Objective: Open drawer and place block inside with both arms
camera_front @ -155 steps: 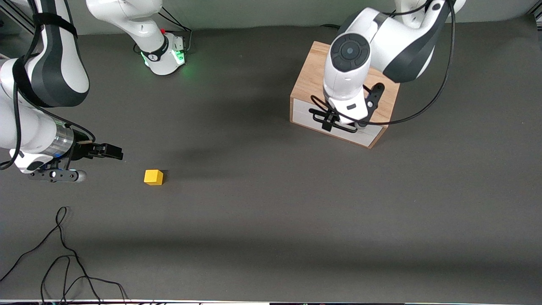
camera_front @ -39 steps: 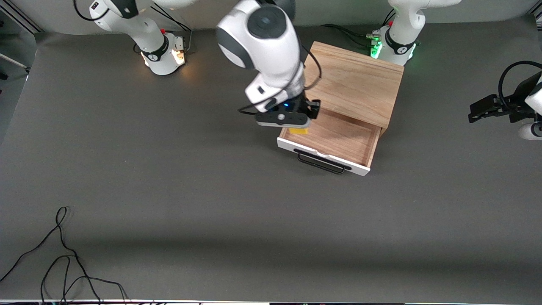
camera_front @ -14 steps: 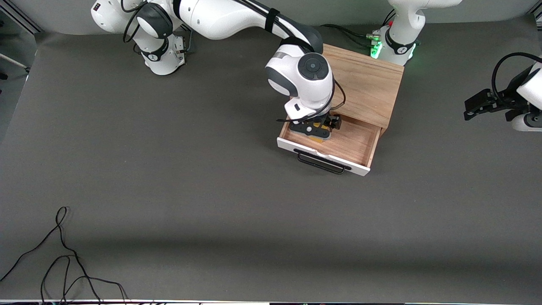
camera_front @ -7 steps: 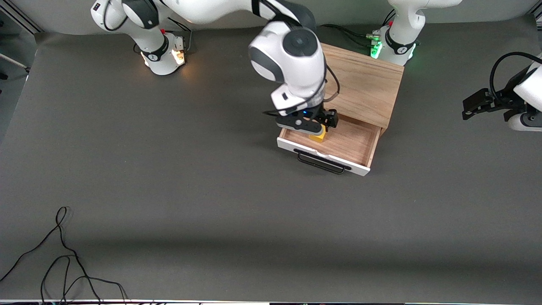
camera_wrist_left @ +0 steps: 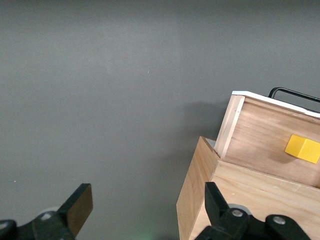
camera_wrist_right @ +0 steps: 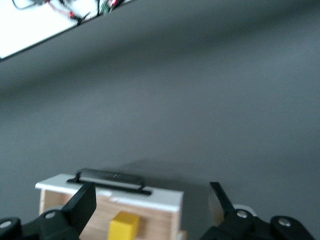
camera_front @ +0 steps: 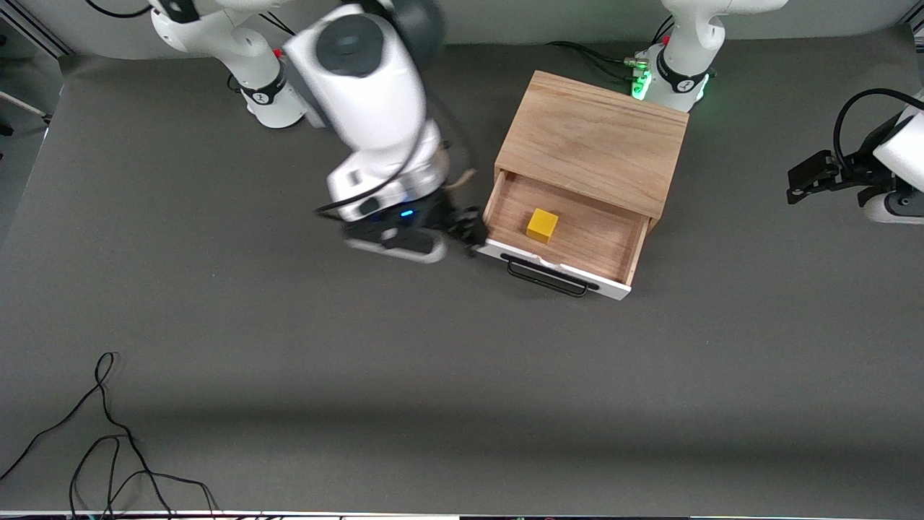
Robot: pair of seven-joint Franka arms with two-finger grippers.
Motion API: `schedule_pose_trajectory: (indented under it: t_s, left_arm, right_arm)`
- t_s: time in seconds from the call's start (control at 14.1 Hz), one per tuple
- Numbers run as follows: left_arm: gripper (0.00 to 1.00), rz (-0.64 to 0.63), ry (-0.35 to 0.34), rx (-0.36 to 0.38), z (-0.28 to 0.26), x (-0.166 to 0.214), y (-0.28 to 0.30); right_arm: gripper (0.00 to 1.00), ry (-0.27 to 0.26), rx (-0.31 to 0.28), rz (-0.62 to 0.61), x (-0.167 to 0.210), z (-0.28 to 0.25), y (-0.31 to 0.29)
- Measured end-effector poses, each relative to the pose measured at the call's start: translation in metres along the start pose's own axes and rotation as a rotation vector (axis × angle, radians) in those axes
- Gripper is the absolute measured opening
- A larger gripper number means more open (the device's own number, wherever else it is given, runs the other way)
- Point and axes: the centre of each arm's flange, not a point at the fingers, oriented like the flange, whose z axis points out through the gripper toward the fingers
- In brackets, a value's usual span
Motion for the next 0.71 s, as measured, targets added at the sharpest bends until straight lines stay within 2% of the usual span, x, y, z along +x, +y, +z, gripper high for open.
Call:
schedule_pose_trajectory:
  t_s: [0.28, 0.71]
  left_arm:
    - [1.00, 0.001, -0.001, 0.000, 0.001, 0.000, -0.001]
    - [1.00, 0.009, -0.002, 0.001, 0.001, 0.000, -0.002]
  right_arm:
    - [1.00, -0.003, -0.029, 0.019, 0.068, -0.037, 0.110]
    - [1.00, -0.042, -0.080, -0.031, 0.109, -0.065, 0.278]
